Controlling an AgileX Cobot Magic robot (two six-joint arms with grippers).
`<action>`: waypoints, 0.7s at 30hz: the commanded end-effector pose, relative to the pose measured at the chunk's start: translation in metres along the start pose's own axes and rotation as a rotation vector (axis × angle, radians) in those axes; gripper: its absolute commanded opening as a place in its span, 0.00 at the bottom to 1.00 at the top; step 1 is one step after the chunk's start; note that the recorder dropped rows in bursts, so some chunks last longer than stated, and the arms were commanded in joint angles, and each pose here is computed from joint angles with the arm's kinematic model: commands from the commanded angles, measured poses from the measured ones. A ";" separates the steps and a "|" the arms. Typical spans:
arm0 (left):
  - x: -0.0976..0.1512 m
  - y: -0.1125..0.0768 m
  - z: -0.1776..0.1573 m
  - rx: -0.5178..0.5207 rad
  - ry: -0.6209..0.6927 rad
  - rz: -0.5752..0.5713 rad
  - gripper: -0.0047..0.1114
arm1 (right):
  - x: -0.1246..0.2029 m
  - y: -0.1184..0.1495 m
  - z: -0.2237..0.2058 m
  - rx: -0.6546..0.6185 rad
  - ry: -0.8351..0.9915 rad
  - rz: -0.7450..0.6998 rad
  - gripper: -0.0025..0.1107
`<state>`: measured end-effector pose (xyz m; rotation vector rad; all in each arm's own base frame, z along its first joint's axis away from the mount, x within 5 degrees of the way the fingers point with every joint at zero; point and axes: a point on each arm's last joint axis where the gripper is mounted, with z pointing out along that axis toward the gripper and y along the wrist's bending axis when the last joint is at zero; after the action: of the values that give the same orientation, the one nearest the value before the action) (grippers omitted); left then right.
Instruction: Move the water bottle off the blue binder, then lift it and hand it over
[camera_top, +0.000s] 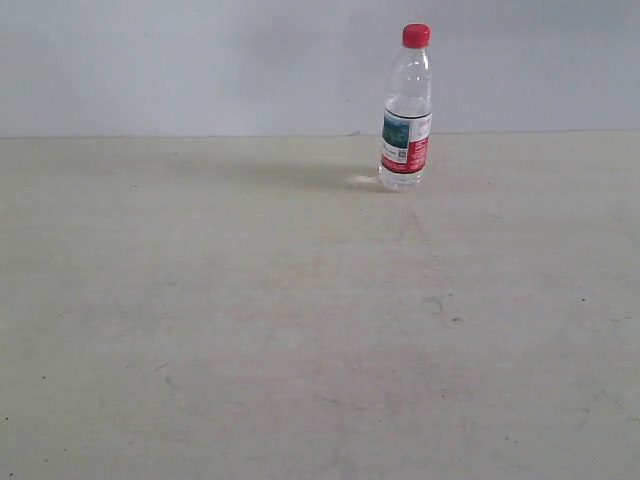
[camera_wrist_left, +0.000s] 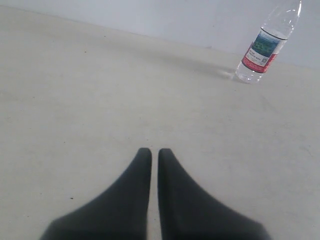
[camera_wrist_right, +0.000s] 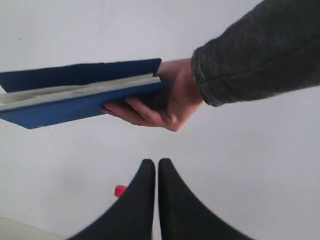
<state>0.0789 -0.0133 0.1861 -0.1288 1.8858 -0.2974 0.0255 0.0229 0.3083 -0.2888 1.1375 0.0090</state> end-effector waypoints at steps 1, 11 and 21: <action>0.001 0.001 0.000 -0.007 -0.001 -0.005 0.08 | 0.000 0.002 0.003 -0.033 0.050 -0.058 0.02; 0.001 0.001 0.000 -0.008 -0.002 -0.005 0.08 | 0.076 -0.003 -0.003 0.144 0.370 0.270 0.02; 0.001 0.001 0.000 -0.008 -0.002 -0.005 0.08 | 0.117 0.006 -0.015 0.108 0.529 0.226 0.02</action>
<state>0.0788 -0.0133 0.1855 -0.1292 1.8874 -0.2975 0.0604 0.0062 0.2025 -0.0318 1.6327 0.0544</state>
